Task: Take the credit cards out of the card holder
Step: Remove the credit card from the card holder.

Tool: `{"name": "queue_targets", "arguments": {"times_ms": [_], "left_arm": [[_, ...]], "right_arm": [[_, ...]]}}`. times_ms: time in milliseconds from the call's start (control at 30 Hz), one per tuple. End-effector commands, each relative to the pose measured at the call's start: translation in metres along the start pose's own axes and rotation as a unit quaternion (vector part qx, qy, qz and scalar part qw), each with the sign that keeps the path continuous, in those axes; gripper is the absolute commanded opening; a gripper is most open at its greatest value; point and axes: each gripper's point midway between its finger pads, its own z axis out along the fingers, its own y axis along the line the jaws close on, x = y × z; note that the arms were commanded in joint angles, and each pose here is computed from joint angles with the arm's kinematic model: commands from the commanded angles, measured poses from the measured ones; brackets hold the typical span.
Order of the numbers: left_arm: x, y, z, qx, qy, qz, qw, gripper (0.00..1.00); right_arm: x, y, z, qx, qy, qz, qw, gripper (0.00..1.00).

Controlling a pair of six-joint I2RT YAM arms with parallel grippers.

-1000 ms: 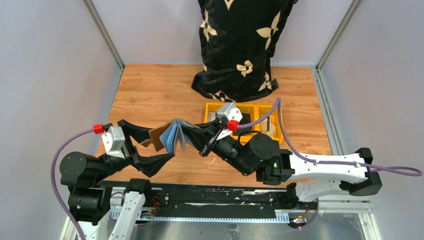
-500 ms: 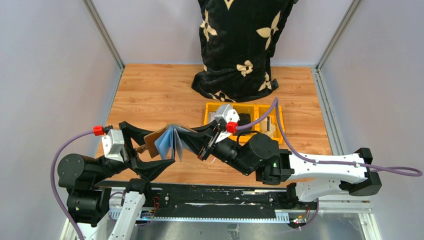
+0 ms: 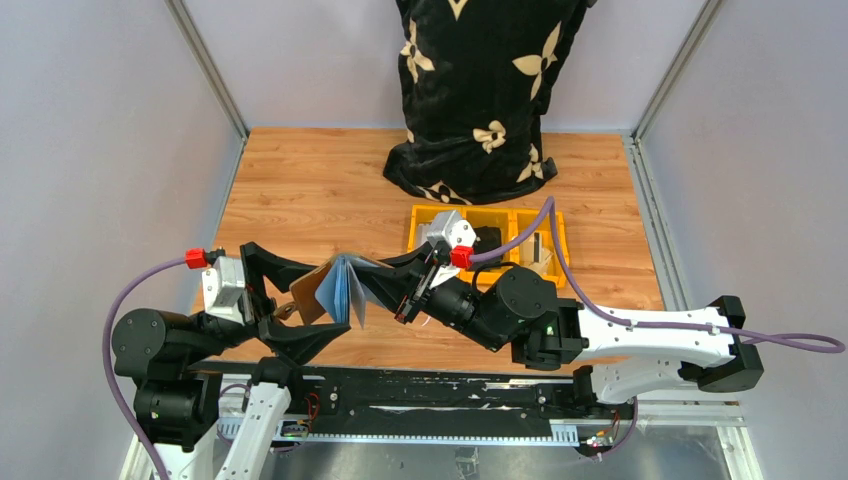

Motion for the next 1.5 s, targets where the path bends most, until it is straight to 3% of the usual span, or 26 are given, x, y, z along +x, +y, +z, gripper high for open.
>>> {"name": "queue_targets", "arguments": {"times_ms": [0, 667, 1000, 1467], "left_arm": [[-0.010, 0.001, 0.003, 0.004, -0.012, -0.007, 1.000, 0.97], [-0.014, -0.002, 0.005, 0.015, -0.016, -0.016, 1.000, 0.95], [-0.022, -0.006, 0.010, 0.042, -0.046, -0.091, 0.994, 0.96], [-0.018, -0.004, 0.008, 0.029, -0.033, -0.070, 0.997, 0.95]], "right_arm": [[-0.015, 0.002, -0.004, -0.009, -0.017, 0.010, 1.000, 0.00], [-0.019, 0.004, -0.017, -0.028, -0.024, 0.014, 0.999, 0.00], [-0.012, 0.023, -0.004, -0.066, -0.005, 0.010, 0.998, 0.00], [-0.018, 0.020, -0.008, -0.062, -0.010, 0.009, 0.998, 0.00]]}}
